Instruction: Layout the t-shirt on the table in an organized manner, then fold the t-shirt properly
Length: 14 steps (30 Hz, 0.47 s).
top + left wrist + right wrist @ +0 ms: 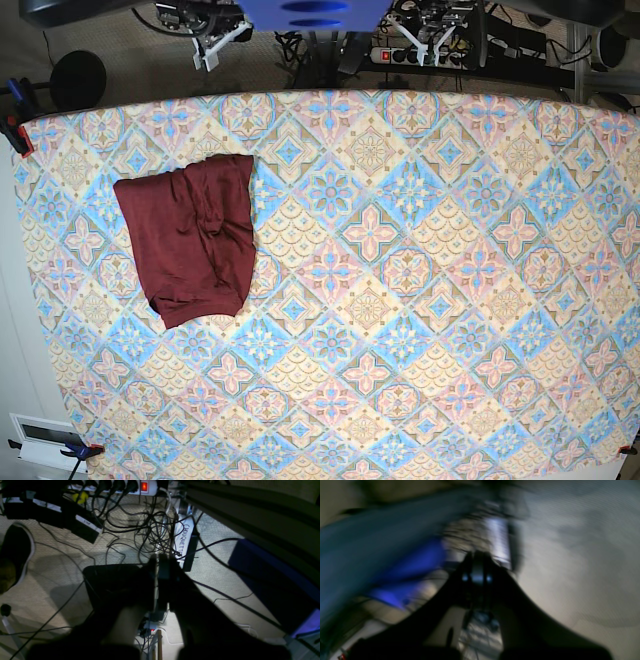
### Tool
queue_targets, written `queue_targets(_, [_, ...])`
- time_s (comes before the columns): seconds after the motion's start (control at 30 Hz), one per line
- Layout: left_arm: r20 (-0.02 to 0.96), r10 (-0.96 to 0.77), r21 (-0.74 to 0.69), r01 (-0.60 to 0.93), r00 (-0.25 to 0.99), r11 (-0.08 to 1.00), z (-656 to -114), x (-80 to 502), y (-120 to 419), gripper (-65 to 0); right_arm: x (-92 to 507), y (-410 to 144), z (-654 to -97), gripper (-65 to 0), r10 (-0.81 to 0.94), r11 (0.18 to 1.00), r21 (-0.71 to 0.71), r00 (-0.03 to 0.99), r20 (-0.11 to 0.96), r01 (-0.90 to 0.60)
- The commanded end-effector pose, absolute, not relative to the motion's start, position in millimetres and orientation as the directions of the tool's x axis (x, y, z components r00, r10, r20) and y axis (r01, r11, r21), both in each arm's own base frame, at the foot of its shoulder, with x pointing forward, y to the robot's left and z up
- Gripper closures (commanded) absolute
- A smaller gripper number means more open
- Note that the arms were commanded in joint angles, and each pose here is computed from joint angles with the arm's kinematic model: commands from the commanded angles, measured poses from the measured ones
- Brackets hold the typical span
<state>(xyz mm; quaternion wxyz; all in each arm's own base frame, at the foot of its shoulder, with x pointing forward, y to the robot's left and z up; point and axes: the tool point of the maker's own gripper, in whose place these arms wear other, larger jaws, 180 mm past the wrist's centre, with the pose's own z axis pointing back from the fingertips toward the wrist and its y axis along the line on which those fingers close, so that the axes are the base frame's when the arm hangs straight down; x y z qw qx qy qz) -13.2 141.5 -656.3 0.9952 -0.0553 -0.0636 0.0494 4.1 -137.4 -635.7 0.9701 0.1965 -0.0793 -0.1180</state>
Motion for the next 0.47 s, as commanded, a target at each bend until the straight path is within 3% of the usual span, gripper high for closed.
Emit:
queue_targets(0.0, [0.128, 0.101, -0.115, -0.086, 0.987, 0.990, -656.1, -11.6, 142.8, 0.0, 1.4, -170.1, -635.0, 0.0, -0.262, 0.916, 0.343, 0.957, 0.121, 0.208])
queue_targets(0.23, [0.151, 0.111, -0.150, -0.088, 0.982, 0.985, -656.3, 5.1, 121.3, 0.0, -13.4, -207.2, -645.5, 0.0, -0.273, 0.958, 0.123, 0.957, 0.096, 0.260])
queue_targets(0.43, [0.176, 0.121, -0.156, -0.093, 0.977, 0.983, -655.9, 22.5, 119.6, 0.0, -23.2, -209.3, -646.8, 0.0, -0.268, 0.960, 0.096, 0.962, 0.050, 0.262])
